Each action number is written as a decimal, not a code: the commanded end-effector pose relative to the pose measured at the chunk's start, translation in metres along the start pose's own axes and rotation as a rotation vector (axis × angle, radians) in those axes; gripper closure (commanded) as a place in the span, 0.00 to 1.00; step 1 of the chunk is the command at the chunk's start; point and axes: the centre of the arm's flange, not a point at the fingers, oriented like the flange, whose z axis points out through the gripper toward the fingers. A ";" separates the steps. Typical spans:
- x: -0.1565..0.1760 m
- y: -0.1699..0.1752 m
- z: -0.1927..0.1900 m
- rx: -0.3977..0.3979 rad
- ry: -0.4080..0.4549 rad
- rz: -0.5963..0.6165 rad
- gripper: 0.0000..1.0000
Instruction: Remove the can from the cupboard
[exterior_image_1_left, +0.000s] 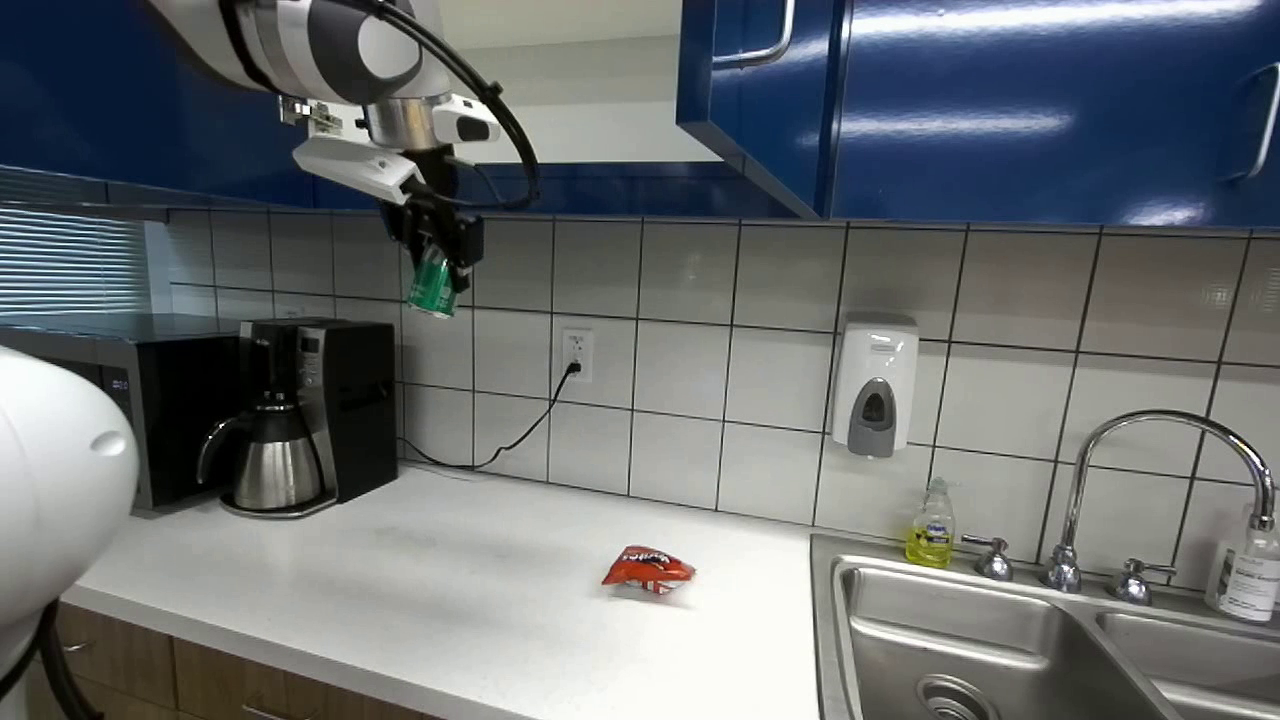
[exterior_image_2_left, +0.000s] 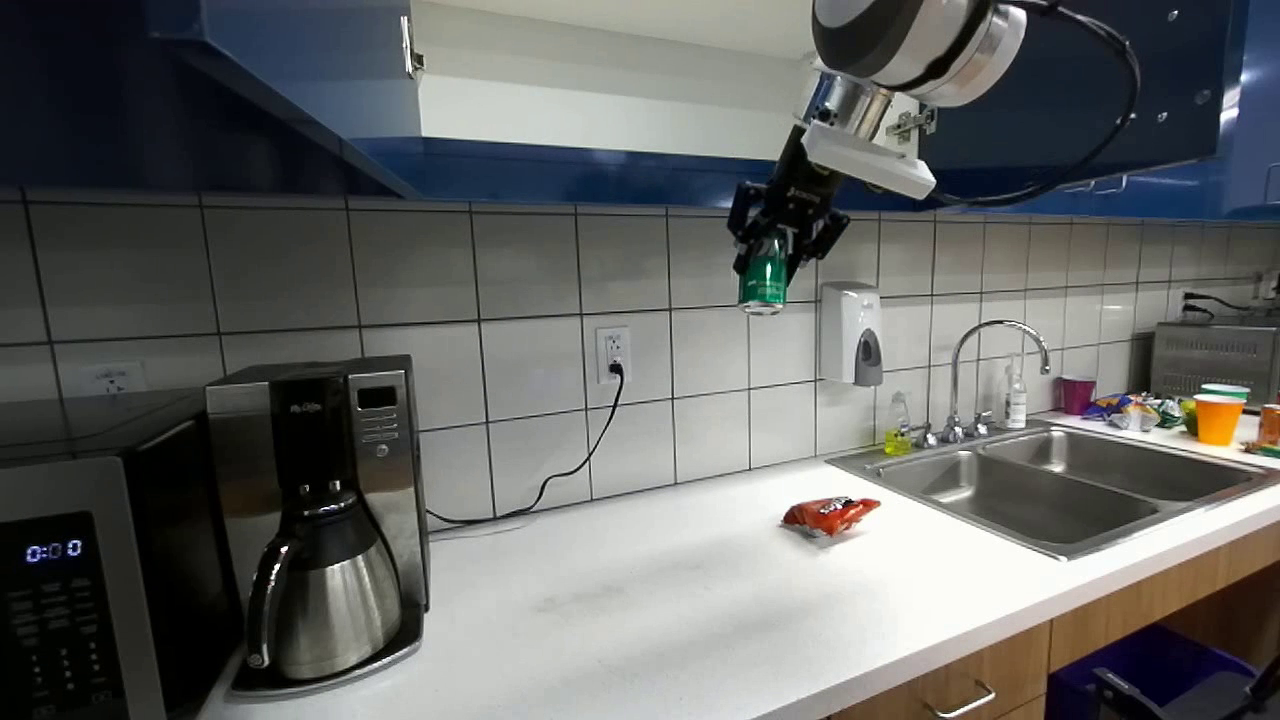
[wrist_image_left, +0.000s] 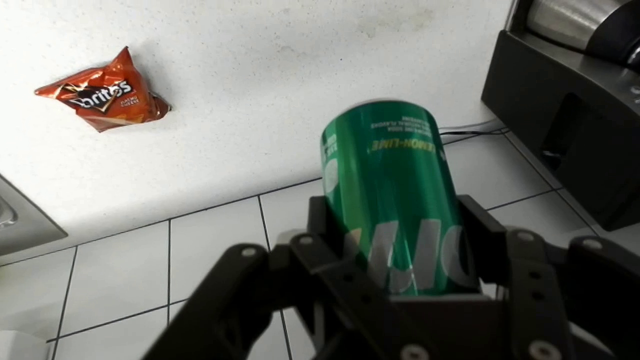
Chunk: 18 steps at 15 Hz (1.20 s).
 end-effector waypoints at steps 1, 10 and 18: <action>-0.013 0.008 0.032 0.002 0.024 -0.026 0.61; -0.043 0.028 0.112 -0.017 0.010 -0.025 0.61; -0.072 0.034 0.170 -0.024 -0.010 -0.017 0.61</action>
